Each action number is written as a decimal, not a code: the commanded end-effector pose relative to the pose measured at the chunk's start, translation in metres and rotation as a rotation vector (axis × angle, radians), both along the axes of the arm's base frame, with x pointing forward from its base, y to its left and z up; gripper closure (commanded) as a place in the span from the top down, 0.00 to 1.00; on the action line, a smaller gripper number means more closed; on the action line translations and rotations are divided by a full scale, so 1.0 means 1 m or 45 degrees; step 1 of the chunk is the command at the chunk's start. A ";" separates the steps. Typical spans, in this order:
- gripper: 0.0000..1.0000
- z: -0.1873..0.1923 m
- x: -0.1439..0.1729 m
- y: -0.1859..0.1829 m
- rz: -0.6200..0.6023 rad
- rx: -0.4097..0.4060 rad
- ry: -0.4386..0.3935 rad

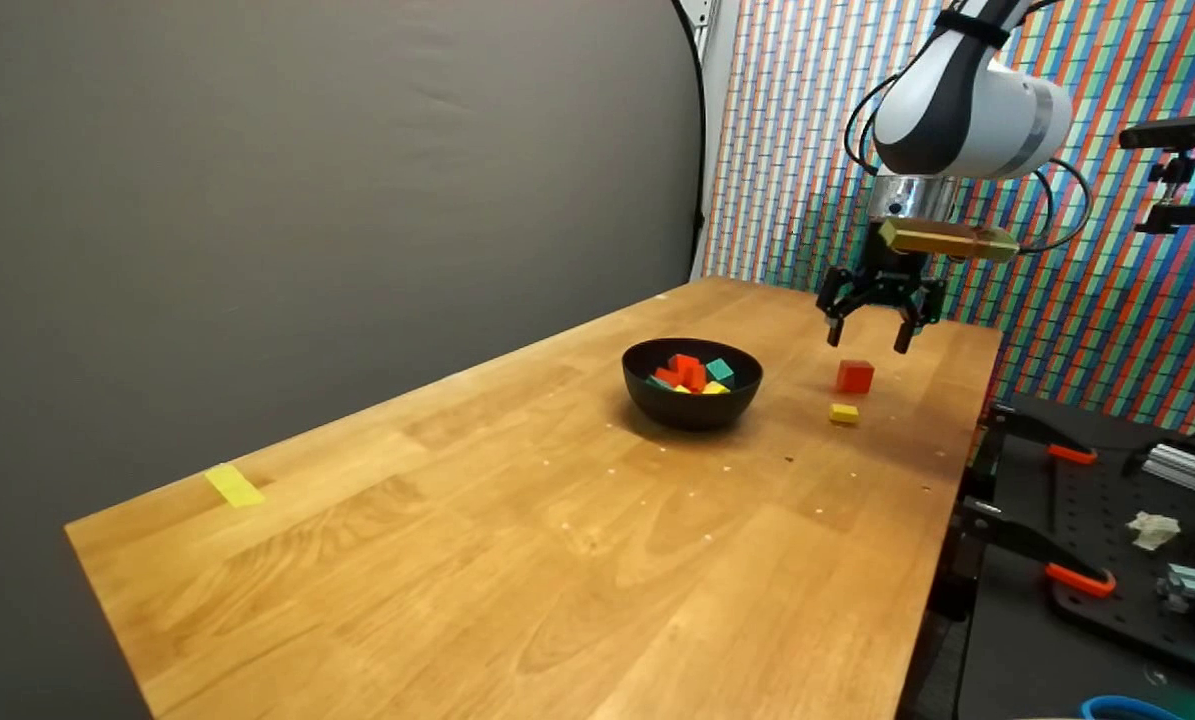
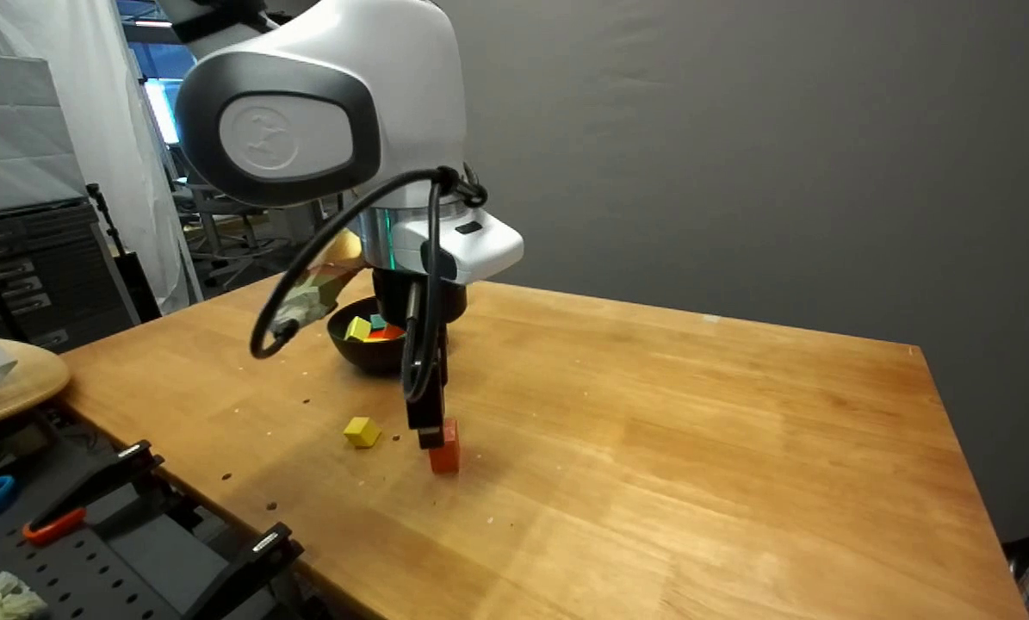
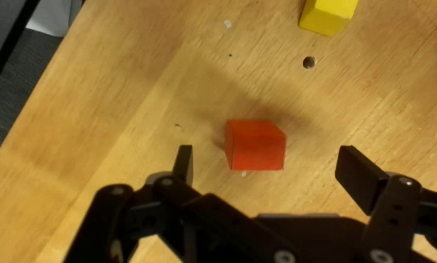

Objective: Place all the blocks inside the black bowl

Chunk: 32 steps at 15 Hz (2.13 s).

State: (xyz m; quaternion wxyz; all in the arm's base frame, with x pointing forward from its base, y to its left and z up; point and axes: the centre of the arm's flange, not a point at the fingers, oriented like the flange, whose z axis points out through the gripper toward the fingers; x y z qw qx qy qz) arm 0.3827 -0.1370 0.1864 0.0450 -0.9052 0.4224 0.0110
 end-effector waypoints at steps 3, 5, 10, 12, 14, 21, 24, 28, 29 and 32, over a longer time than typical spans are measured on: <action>0.73 -0.035 0.013 0.002 -0.056 0.136 0.059; 0.69 -0.042 0.014 0.002 -0.055 0.121 0.054; 0.31 -0.056 0.024 0.004 0.026 0.009 -0.035; 0.18 -0.050 0.027 0.009 0.049 -0.018 -0.063; 0.19 -0.028 0.029 0.023 0.090 -0.057 -0.136; 0.19 0.061 0.061 0.131 0.450 -0.196 -0.453; 0.20 0.068 0.094 0.166 0.645 -0.171 -0.580; 0.68 0.072 0.138 0.207 0.795 -0.023 -0.657; 0.75 0.072 0.144 0.217 0.816 0.034 -0.637; 0.98 0.069 0.152 0.225 0.818 0.078 -0.588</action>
